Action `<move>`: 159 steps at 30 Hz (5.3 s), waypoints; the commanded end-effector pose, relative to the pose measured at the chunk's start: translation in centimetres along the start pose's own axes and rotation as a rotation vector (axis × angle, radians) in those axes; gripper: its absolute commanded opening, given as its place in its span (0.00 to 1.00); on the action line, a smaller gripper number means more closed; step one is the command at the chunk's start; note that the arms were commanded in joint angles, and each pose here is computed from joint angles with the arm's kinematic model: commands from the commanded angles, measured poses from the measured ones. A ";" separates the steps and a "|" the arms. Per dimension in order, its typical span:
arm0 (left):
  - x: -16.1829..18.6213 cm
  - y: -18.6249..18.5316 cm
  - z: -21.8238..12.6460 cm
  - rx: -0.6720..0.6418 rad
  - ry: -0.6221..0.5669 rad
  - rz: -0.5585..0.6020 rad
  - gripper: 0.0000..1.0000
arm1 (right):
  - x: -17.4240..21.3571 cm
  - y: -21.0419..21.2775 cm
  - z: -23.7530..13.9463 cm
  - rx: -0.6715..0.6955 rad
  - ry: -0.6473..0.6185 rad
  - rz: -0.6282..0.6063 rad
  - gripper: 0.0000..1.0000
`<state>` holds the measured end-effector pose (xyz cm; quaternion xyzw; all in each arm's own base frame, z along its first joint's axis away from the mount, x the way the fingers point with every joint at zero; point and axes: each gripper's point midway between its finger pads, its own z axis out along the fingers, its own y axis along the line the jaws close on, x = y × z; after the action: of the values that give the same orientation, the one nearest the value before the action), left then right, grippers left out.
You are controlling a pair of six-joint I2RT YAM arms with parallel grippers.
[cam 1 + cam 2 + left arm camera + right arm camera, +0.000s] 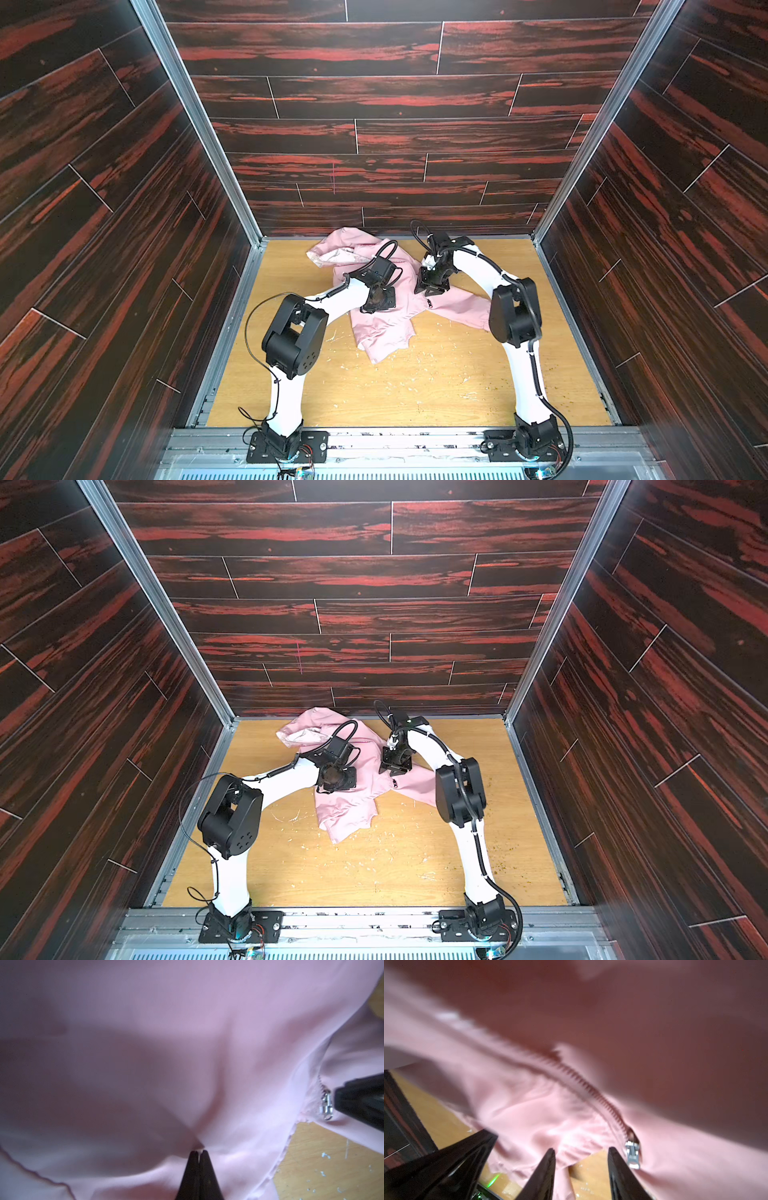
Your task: Zip up the jacket
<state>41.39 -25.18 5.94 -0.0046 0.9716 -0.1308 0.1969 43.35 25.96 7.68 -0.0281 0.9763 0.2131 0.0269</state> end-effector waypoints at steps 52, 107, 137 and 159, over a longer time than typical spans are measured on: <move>5.4 -3.8 -7.5 0.296 0.082 -0.669 0.67 | -4.3 -1.4 1.4 -0.237 -0.113 -0.091 0.48; 3.1 -8.5 -8.5 0.676 -0.007 -0.785 0.73 | 2.1 6.5 -1.7 -0.559 -0.001 -0.014 0.02; 3.7 -12.3 -9.5 0.768 -0.145 -0.821 0.74 | 2.3 9.4 -7.4 -0.443 0.034 0.324 0.00; 0.5 -10.1 -8.6 0.746 -0.309 -0.783 0.71 | 3.2 9.8 -8.1 -0.474 0.052 0.342 0.00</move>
<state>36.72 -33.40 15.35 -0.3159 0.7500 -0.5269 0.2453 40.13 31.29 15.44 0.1394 0.8962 0.4173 -0.0576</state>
